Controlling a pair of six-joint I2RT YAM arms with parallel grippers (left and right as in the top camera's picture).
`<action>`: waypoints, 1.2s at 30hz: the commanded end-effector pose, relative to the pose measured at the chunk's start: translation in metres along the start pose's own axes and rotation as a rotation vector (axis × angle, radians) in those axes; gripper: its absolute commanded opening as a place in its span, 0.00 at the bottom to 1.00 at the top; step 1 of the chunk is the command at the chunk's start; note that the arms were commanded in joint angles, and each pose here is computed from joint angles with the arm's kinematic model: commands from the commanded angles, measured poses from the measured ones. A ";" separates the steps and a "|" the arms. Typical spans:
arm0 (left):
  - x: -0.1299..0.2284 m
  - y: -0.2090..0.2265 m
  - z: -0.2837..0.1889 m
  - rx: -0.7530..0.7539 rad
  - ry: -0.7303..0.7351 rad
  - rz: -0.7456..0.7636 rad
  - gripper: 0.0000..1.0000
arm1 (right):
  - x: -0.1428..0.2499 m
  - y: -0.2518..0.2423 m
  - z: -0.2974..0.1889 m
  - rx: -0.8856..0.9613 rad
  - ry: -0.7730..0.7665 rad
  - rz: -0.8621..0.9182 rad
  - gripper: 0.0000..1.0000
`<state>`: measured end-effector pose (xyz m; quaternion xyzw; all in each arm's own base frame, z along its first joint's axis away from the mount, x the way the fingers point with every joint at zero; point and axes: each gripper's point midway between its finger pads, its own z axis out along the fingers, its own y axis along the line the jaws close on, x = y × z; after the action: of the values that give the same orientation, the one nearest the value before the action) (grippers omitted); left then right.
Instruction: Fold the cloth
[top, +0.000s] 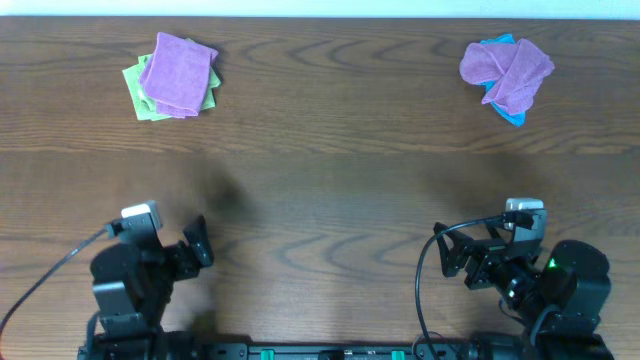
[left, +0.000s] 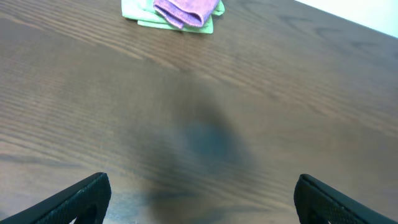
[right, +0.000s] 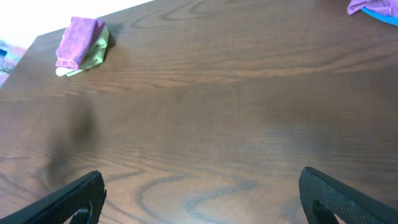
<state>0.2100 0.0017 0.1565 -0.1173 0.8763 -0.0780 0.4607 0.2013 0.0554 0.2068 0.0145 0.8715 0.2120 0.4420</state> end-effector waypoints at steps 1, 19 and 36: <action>0.014 0.012 0.004 -0.060 -0.011 0.026 0.95 | 0.001 -0.001 0.000 0.004 -0.001 0.014 0.99; 0.070 0.029 0.002 -0.094 0.047 0.205 0.95 | 0.001 -0.001 0.000 0.004 -0.001 0.014 0.99; 0.096 0.036 -0.002 -0.100 0.151 0.325 0.95 | 0.001 -0.001 0.000 0.004 -0.001 0.014 0.99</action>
<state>0.1611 0.0081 0.0857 -0.0204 0.9070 0.0144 0.4204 0.2013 0.0554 0.2065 0.0147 0.8717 0.2120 0.4415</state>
